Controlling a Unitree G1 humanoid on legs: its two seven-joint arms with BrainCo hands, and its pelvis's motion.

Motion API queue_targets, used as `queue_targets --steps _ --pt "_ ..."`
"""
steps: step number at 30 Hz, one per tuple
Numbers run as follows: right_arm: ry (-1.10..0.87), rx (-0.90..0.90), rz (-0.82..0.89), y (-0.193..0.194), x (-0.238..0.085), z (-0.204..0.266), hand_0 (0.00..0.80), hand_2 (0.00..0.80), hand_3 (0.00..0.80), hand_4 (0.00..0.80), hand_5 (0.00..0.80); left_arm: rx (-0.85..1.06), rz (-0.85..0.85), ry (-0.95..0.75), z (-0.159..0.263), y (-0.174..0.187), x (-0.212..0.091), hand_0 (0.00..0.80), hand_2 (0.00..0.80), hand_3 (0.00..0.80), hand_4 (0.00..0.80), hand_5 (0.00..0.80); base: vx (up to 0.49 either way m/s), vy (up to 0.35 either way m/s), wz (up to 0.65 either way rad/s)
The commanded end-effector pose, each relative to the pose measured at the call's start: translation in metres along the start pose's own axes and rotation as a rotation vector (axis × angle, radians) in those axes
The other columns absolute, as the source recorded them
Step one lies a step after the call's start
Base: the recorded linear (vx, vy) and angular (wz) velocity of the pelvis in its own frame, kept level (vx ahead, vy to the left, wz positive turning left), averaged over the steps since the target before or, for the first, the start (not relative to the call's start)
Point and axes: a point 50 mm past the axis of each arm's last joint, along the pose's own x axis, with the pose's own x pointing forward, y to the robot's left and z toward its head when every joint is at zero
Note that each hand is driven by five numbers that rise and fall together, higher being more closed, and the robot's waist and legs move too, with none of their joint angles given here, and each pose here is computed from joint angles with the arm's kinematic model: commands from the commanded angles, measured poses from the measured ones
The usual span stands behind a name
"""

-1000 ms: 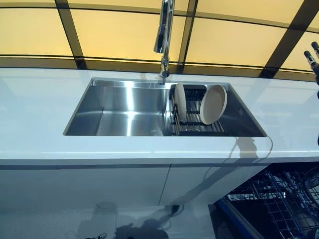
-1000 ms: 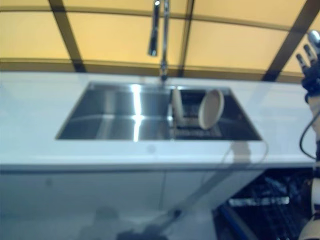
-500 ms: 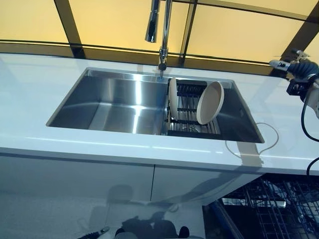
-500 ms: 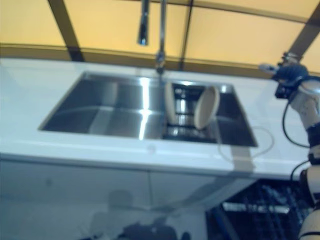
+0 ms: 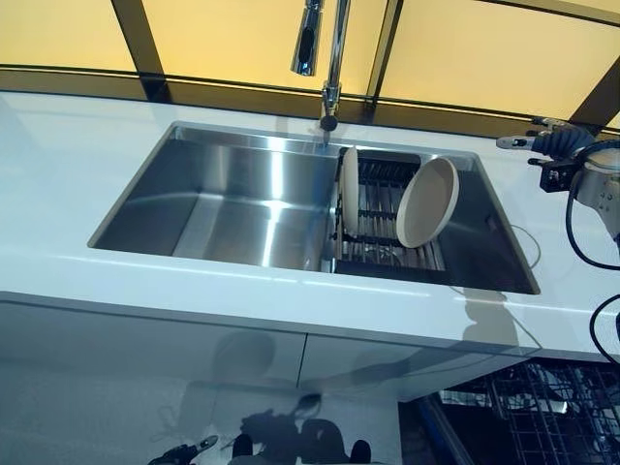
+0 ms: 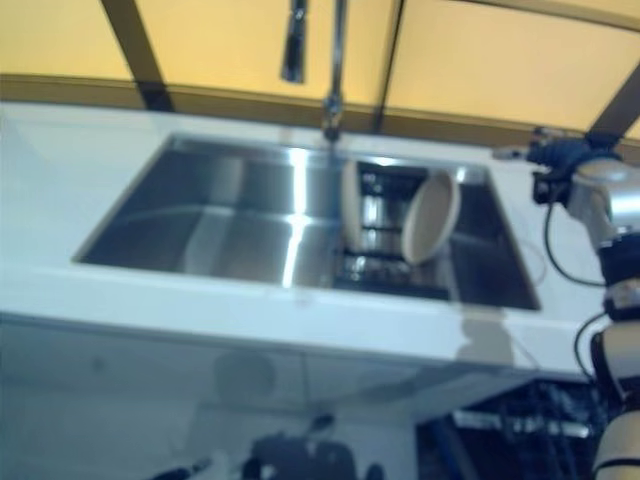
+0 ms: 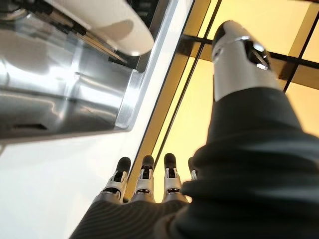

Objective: Take plates into dishwasher

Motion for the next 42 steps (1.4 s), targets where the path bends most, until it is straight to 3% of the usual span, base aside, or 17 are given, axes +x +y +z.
queue_targets --steps 1,11,42 --pt "-0.145 -0.050 -0.042 0.000 -0.011 0.054 0.000 0.000 0.000 0.000 0.000 0.065 0.037 -0.042 0.013 0.013 0.000 0.000 0.000 0.000 0.000 0.000 0.000 0.000 0.00" --pt "-0.169 -0.064 -0.036 0.017 -0.011 0.068 0.000 0.000 0.000 0.000 0.000 0.021 0.034 -0.096 0.024 0.011 -0.001 0.000 0.000 0.000 0.000 0.000 -0.007 -0.004 0.01" --pt "-0.034 -0.113 -0.009 0.018 -0.001 0.045 0.000 0.000 0.000 0.000 0.000 0.004 0.010 -0.138 0.030 0.007 -0.002 0.000 0.000 0.000 0.000 0.000 0.000 0.000 0.00"
